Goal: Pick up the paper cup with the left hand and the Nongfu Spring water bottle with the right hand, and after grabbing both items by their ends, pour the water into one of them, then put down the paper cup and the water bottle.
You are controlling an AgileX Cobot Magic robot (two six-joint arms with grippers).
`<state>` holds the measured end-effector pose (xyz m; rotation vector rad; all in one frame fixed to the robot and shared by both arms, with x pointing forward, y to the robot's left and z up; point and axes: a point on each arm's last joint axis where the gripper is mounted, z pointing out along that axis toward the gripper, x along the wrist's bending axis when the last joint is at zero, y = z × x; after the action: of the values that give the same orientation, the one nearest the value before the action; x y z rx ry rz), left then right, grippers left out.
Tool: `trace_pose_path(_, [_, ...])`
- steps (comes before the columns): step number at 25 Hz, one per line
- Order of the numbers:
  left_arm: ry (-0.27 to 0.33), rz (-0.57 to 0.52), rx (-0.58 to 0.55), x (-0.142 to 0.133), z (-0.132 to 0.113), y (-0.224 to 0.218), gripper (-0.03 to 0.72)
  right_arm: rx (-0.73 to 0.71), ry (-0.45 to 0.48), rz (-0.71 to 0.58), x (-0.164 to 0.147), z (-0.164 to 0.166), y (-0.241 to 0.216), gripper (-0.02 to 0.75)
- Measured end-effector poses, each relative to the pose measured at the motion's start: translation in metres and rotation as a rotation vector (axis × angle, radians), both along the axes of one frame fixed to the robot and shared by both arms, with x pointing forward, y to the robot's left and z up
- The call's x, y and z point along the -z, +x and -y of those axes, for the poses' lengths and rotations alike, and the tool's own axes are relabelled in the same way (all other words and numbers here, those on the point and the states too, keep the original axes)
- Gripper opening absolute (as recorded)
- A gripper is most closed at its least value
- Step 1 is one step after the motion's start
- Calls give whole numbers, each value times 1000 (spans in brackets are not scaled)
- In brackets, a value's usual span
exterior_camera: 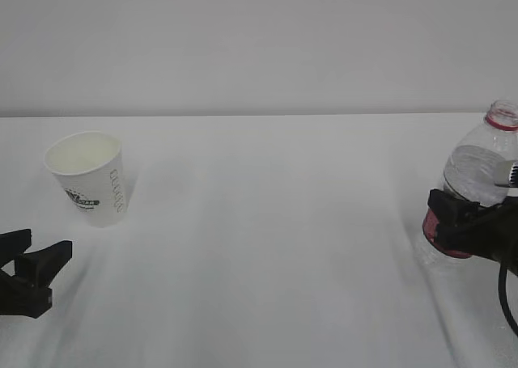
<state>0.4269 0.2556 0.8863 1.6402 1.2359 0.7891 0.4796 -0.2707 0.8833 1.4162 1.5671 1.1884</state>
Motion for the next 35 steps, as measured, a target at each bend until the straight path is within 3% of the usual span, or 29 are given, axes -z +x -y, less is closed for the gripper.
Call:
trace_pose_path(15, [0, 0, 0, 0, 0, 0, 451, 32, 1, 88, -44, 4, -16, 430])
trace_pose_path(35, [0, 0, 2, 0, 0, 0, 451, 42, -32, -4, -66, 7, -36, 430])
